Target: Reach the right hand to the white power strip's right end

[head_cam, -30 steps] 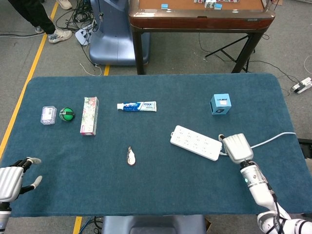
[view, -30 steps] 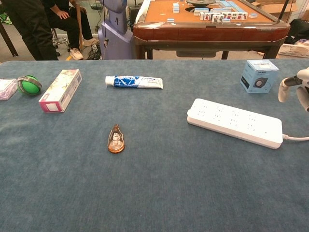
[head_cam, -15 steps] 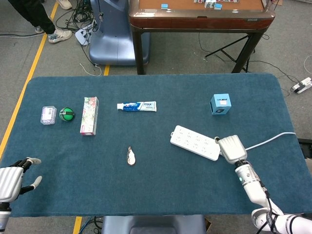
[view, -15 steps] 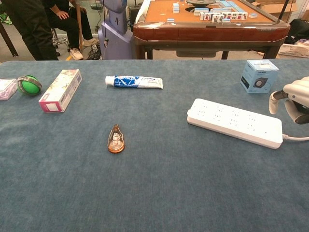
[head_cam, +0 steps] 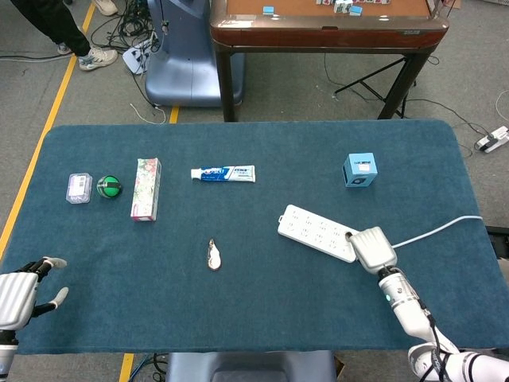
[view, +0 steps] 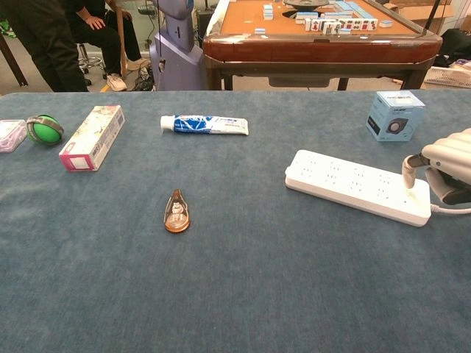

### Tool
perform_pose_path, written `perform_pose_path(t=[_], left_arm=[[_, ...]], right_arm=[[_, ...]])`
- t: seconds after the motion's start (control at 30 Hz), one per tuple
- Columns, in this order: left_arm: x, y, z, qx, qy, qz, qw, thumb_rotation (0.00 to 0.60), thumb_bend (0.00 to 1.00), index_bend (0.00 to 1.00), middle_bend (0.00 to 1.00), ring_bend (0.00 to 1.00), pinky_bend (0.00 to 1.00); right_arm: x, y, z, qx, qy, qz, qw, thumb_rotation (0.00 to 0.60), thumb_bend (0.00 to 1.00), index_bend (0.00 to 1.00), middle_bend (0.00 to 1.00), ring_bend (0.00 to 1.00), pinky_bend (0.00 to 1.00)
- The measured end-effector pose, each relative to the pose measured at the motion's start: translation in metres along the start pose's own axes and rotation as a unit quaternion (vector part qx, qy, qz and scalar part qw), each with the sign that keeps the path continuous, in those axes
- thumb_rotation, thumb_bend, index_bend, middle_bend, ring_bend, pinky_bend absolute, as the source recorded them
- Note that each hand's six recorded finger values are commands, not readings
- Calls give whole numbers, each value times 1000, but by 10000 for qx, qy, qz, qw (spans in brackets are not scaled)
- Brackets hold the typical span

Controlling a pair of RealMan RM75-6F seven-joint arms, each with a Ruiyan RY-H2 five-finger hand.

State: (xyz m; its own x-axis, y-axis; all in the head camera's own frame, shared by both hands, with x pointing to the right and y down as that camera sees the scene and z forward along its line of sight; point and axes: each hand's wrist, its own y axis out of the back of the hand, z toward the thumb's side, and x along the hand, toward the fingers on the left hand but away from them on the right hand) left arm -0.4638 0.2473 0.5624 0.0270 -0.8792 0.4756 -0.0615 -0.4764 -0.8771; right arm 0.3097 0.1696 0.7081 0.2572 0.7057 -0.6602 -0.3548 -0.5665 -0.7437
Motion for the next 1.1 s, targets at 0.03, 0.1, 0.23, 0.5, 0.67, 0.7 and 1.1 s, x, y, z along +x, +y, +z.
perform_pose_path(t=[0.03, 0.1, 0.23, 0.5, 0.67, 0.7, 1.1], left_arm=[[0, 0, 0, -2, 3, 0, 10000, 600, 283, 456, 405, 444, 609], [0, 0, 0, -4, 6, 3, 10000, 600, 283, 456, 405, 444, 609], [0, 1, -1, -15, 10, 14, 10000, 600, 283, 456, 405, 444, 609], [0, 1, -1, -14, 10, 14, 10000, 600, 283, 456, 405, 444, 609], [-1, 1, -1, -16, 12, 16, 10000, 600, 282, 456, 405, 444, 609], [0, 1, -1, -22, 13, 15, 10000, 600, 283, 456, 405, 444, 609], [-1, 2, -2, -28, 11, 28, 10000, 600, 283, 456, 405, 444, 609]], right_arm=[[0, 0, 1, 2, 12, 0, 10000, 600, 880, 393, 1000, 1000, 1000], [-1, -1, 3, 11, 33, 6, 10000, 600, 880, 393, 1000, 1000, 1000], [-1, -3, 3, 48, 37, 33, 10000, 600, 879, 393, 1000, 1000, 1000], [-2, -7, 2, 70, 6, 90, 9999, 600, 880, 393, 1000, 1000, 1000], [-5, -10, 2, 88, -8, 146, 9999, 600, 880, 393, 1000, 1000, 1000], [-5, -11, 2, 89, -8, 153, 9998, 600, 880, 393, 1000, 1000, 1000], [11, 11, 7, 22, 134, -238, 9996, 600, 845, 393, 963, 999, 1000]])
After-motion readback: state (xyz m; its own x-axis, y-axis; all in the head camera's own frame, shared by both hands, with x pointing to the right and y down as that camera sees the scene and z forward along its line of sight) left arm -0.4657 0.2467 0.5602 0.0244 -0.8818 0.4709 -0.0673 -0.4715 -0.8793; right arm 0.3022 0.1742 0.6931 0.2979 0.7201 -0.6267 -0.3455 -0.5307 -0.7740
